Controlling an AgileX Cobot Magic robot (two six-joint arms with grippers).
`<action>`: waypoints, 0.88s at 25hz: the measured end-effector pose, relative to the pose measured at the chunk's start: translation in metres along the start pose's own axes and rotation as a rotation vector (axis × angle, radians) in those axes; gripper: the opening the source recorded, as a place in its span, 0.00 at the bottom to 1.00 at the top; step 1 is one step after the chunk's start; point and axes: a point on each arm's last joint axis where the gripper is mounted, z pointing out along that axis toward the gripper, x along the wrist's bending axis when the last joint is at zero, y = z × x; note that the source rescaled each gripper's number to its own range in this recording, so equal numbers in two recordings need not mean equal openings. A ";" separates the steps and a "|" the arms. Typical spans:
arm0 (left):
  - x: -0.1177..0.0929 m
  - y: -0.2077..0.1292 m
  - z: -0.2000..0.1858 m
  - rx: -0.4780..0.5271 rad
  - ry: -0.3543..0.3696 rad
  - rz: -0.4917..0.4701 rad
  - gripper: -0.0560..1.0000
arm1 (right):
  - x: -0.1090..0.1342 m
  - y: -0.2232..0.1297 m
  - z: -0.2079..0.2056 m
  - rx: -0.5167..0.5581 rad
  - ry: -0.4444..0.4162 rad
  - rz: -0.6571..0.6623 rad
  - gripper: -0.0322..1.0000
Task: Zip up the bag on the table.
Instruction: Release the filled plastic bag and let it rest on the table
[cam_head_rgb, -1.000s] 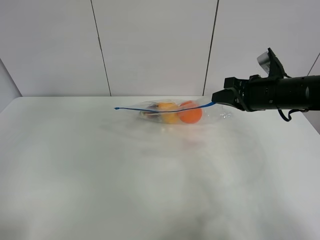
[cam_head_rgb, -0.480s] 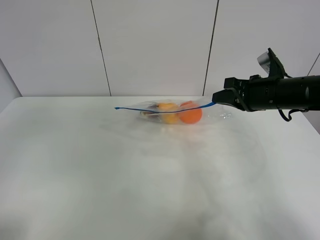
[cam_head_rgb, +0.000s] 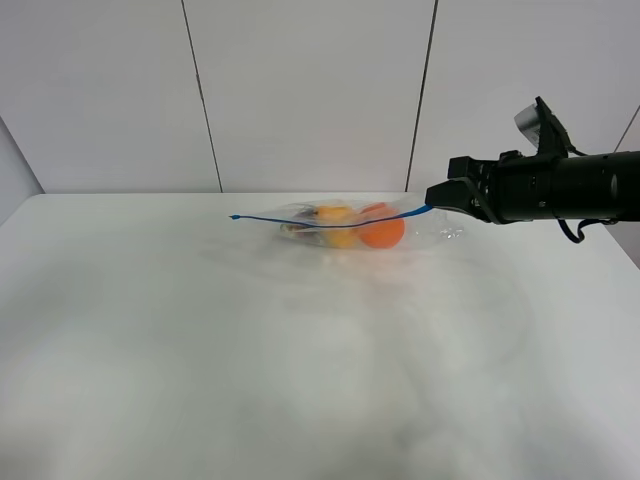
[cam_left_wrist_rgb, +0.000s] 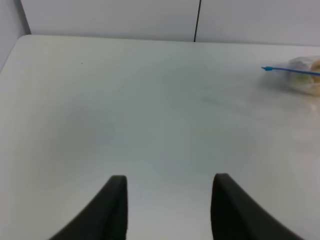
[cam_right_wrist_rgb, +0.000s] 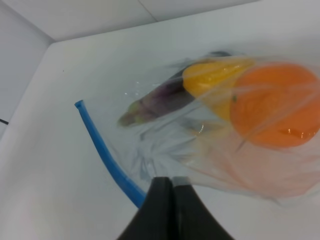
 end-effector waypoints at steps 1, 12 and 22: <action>0.000 -0.008 -0.002 -0.013 0.000 0.000 0.70 | 0.000 0.000 0.000 0.000 -0.001 -0.001 0.03; 0.001 -0.040 -0.008 -0.019 0.000 0.037 0.70 | 0.000 0.000 0.000 0.001 -0.002 -0.002 0.03; -0.002 -0.051 -0.006 -0.034 -0.043 0.030 0.70 | -0.001 0.000 0.000 0.002 -0.009 -0.007 0.03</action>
